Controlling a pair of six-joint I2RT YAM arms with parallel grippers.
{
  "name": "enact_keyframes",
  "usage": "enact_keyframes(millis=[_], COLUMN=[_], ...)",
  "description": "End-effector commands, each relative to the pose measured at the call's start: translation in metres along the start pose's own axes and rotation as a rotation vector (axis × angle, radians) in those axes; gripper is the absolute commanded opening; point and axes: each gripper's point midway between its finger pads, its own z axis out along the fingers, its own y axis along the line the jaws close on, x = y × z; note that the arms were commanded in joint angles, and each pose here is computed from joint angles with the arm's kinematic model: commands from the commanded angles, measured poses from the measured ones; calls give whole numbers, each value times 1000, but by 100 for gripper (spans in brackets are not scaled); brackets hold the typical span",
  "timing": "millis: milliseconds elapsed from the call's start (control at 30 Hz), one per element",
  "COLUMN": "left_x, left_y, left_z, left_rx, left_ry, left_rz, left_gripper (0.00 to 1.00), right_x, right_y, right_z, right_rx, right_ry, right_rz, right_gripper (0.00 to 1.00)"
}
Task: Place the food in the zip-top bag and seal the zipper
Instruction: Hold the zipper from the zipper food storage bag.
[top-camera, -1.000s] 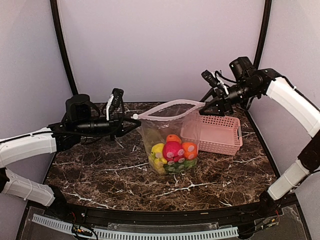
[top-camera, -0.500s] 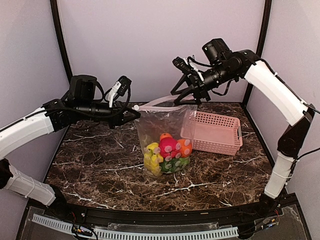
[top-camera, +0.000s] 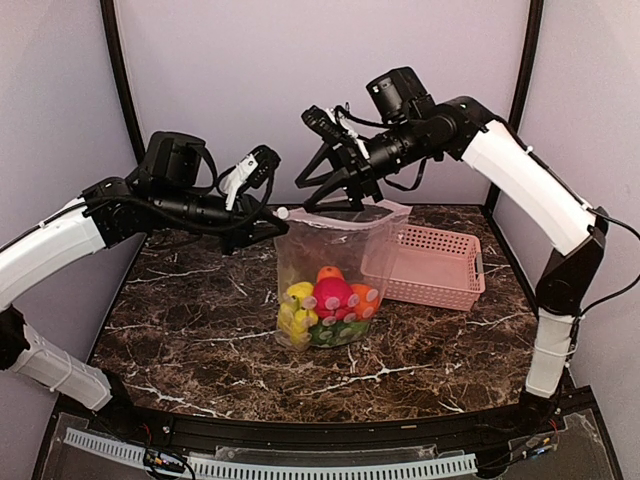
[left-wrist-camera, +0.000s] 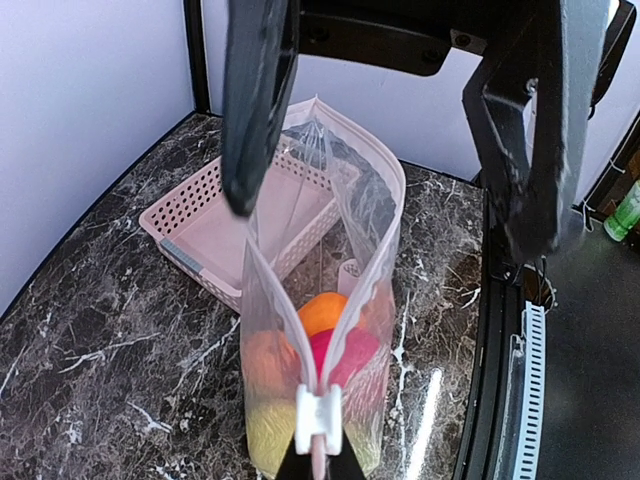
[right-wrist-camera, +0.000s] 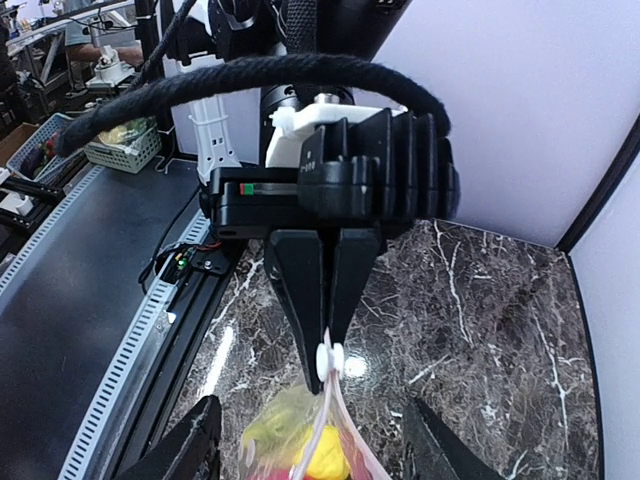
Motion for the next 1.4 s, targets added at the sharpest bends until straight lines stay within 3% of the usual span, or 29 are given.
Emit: enact_keyframes(millis=[0,467,933,1233,1367], left_x=[-7,-10,-12,-12,-10], left_y=[-5,-8,-15,-16,-15], left_z=[-2,3,3,0,1], left_rx=[-12,-19,9,8,3], left_ry=[5,-9,-37,-44,-43], left_rz=[66,102,93,85,81], left_gripper=[1,1,1,1,1], right_x=[-2,17,27,26,26], right_y=[4,4,0,2,3], right_z=[20,38,47,46,47], right_rx=[-37,-48,-31,-25,-25], right_ry=[-15,30,65,70,73], right_rz=[23,52,36,18,18], right_gripper=[59,54,37,10,2])
